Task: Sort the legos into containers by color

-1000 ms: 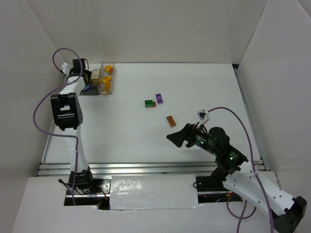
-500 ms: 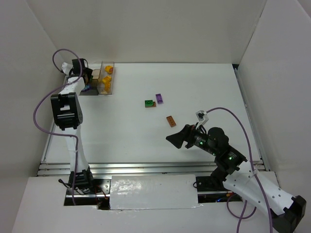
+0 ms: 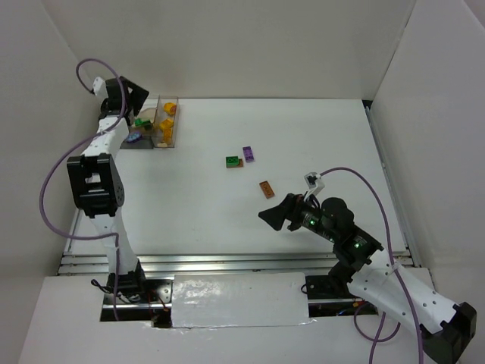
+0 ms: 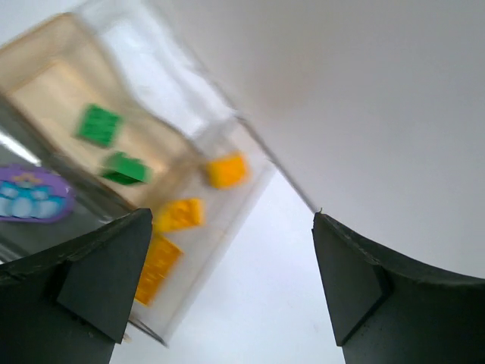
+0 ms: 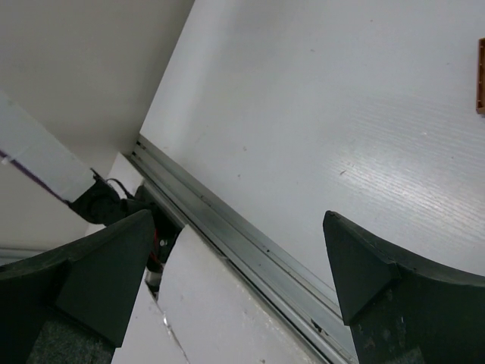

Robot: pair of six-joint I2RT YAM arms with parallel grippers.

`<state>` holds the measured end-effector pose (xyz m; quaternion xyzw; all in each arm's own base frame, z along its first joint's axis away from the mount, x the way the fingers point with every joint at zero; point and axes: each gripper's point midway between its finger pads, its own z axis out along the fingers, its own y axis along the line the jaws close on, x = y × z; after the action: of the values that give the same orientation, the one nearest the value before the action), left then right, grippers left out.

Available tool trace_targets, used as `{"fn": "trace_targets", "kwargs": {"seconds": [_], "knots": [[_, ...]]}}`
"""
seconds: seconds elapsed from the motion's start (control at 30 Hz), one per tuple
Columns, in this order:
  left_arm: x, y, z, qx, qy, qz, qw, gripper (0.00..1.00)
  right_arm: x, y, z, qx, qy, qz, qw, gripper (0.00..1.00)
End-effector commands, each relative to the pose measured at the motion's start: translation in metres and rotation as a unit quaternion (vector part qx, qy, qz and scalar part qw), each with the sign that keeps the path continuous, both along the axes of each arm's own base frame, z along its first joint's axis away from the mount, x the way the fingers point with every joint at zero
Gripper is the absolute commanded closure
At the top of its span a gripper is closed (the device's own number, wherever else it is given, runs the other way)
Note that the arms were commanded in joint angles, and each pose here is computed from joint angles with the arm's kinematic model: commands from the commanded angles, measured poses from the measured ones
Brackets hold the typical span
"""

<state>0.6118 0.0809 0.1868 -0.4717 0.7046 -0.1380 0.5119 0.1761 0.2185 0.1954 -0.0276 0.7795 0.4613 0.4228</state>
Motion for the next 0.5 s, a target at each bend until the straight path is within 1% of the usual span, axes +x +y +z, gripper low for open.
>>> {"fn": "trace_targets", "kwargs": {"seconds": [0.0,0.03,0.07,0.13,0.17,0.2,0.23,0.27,0.3,0.4,0.43,0.47], "knots": [[-0.020,-0.094,0.114,0.095,-0.074,-0.143,0.982,0.01,0.015,-0.009,0.011,0.004,-0.014,-0.047,0.999,0.00],[-0.029,-0.118,0.108,0.128,-0.051,-0.173,0.975,0.00,0.017,-0.012,0.018,0.009,-0.015,-0.059,0.998,0.00],[-0.046,-0.158,0.103,0.154,-0.031,-0.206,0.966,0.00,0.020,-0.019,0.016,0.000,-0.007,-0.080,0.997,0.00],[-0.067,-0.188,0.079,0.194,0.022,-0.232,0.953,0.00,0.020,-0.025,0.025,0.002,-0.008,-0.094,0.996,0.00],[-0.075,-0.204,0.070,0.205,0.038,-0.250,0.946,0.01,0.018,-0.029,0.021,-0.007,0.002,-0.099,0.995,0.00],[-0.089,-0.236,0.058,0.212,0.053,-0.281,0.934,0.01,0.019,-0.035,0.021,-0.012,0.003,-0.114,0.993,0.00],[-0.103,-0.245,0.039,0.218,0.084,-0.290,0.928,0.01,0.018,-0.037,0.026,-0.010,-0.001,-0.116,0.993,0.00],[-0.112,-0.258,0.030,0.224,0.091,-0.303,0.922,0.00,0.015,-0.040,0.023,-0.017,0.004,-0.116,0.993,0.00],[-0.126,-0.282,0.020,0.239,0.095,-0.329,0.909,0.01,0.012,-0.042,0.026,-0.015,0.000,-0.116,0.993,0.00],[-0.135,-0.312,0.004,0.266,0.103,-0.350,0.892,0.00,0.006,-0.045,0.025,-0.012,0.001,-0.112,0.994,0.00],[-0.133,-0.315,-0.001,0.266,0.111,-0.350,0.891,0.01,0.004,-0.045,0.025,-0.006,0.002,-0.110,0.994,0.00],[-0.137,-0.316,-0.012,0.267,0.137,-0.359,0.884,0.00,0.002,-0.044,0.023,-0.005,0.004,-0.104,0.995,0.00]]}}
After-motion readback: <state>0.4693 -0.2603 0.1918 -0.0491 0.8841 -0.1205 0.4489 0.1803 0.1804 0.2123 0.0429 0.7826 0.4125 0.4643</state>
